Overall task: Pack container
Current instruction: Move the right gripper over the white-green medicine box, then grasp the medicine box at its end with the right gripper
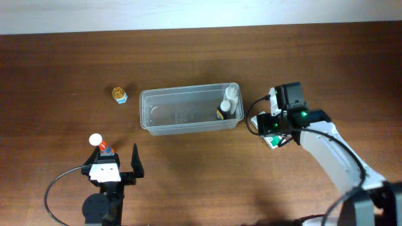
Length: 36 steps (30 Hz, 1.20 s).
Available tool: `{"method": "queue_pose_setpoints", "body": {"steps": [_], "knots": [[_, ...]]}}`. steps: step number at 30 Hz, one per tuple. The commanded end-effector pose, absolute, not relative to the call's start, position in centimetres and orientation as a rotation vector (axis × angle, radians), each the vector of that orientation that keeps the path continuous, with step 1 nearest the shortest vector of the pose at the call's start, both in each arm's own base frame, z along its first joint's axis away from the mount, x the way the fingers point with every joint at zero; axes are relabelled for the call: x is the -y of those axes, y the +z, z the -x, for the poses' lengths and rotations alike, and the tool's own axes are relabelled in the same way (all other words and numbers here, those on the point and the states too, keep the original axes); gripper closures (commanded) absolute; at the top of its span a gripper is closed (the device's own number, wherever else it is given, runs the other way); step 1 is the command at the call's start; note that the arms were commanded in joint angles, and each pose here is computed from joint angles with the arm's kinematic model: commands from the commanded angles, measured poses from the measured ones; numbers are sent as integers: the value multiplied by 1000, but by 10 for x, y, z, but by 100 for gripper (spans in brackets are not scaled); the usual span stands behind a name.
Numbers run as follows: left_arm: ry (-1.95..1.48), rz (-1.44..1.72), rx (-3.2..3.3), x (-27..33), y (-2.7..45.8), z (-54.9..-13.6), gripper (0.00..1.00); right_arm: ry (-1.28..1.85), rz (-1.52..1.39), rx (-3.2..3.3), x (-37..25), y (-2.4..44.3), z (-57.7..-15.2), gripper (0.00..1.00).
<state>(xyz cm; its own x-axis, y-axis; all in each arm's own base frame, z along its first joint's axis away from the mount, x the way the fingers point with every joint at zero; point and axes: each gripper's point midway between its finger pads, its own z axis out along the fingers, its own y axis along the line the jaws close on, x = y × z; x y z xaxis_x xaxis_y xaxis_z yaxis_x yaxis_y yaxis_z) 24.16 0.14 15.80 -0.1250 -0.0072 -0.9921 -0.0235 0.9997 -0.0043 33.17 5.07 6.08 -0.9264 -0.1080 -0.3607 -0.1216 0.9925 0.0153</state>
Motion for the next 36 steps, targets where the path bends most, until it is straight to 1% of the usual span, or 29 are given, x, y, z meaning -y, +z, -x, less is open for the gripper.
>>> {"method": "queue_pose_setpoints", "body": {"steps": [1, 7, 15, 25, 27, 29, 31, 36], "knots": [[13, 17, -1699, -1, 155, -242, 1, 84, 284, -2824, -54, 39, -326, 22], [13, 17, -1699, -1, 155, -242, 1, 83, 322, -2898, -54, 14, -320, 21], [13, 17, -1699, -1, 155, -242, 1, 82, 322, -2895, -54, 11, -322, 21], [13, 17, -1699, -1, 155, -242, 1, 73, 257, -2913, -31, 5, -319, 23], [13, 17, -1699, -1, 155, -242, 0, 73, 244, -2913, -29, 5, -319, 33], [13, 17, -1699, -1, 155, -242, 1, 77, 245, -2911, -29, 5, -320, 35], [13, 17, -1699, -1, 155, -242, 1, 95, 247, -2907, -31, 5, -320, 40], [13, 17, -1699, -1, 155, -242, 1, 123, 242, -2903, -34, 6, -321, 41]]}}
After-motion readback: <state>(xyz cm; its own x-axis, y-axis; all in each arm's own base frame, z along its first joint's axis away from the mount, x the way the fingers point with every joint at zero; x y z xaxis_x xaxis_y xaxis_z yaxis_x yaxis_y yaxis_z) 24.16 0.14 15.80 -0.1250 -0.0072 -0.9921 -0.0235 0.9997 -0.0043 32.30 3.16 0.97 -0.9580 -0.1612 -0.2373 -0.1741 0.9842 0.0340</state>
